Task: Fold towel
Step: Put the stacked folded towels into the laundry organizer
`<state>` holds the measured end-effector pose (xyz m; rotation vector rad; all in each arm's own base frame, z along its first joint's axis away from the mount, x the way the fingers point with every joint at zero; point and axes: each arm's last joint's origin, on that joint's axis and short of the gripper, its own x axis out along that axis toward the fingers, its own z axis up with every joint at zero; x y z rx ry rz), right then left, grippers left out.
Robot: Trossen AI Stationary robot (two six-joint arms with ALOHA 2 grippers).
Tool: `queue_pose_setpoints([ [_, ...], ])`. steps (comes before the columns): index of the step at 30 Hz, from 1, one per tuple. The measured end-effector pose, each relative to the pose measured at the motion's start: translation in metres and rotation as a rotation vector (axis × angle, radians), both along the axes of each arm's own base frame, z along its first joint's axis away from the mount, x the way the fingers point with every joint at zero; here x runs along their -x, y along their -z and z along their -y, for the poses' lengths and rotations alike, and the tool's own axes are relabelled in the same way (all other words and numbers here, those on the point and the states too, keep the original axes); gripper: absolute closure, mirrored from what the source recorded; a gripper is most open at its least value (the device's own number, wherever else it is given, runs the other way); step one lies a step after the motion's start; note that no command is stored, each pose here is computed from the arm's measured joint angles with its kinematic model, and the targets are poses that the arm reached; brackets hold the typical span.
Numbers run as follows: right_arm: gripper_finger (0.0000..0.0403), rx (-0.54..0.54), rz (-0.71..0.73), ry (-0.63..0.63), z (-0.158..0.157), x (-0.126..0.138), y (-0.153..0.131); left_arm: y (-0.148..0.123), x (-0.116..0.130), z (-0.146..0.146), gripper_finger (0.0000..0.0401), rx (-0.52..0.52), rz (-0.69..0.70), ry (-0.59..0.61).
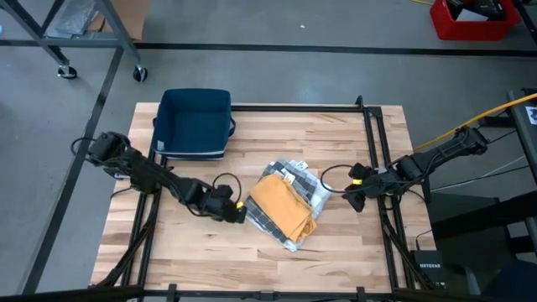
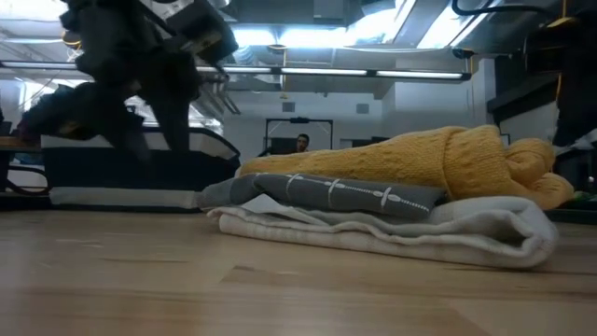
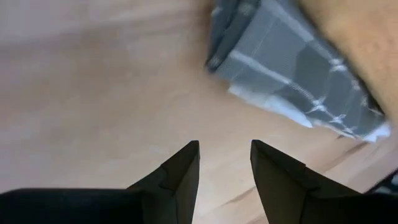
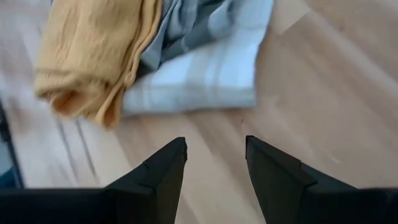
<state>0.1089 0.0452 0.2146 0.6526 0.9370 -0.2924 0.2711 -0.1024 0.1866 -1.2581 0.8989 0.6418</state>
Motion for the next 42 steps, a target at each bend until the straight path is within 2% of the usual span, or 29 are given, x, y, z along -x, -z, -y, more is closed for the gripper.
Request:
queue_pose_setpoints([
  [9,0.0226,0.052,0.023,0.114,0.002,-0.003,0.001,0.027,-0.015,0.018,0.0266,0.099,0.018,-0.148],
  [16,0.0226,0.092,-0.059,0.141,-0.002,-0.012,0.012,0.048,-0.032,0.024,0.0266,0.163,0.086,-0.269],
  [19,0.0226,0.117,-0.094,0.137,-0.004,-0.017,0.017,0.051,-0.038,0.026,0.0266,0.181,0.133,-0.281],
  [28,0.0226,0.152,-0.146,0.109,0.008,-0.042,0.028,0.052,-0.038,0.026,0.0266,0.154,0.145,-0.293],
  [35,0.0226,0.08,-0.226,0.06,0.029,-0.054,0.037,0.052,-0.038,0.025,0.0266,0.128,0.147,-0.267],
  [39,0.0226,-0.021,-0.185,0.021,0.039,-0.064,0.038,0.052,-0.038,0.025,0.0266,0.118,0.15,-0.264],
  [42,0.0226,-0.043,-0.19,0.01,0.046,-0.069,0.043,0.052,-0.038,0.025,0.0266,0.112,0.154,-0.268],
])
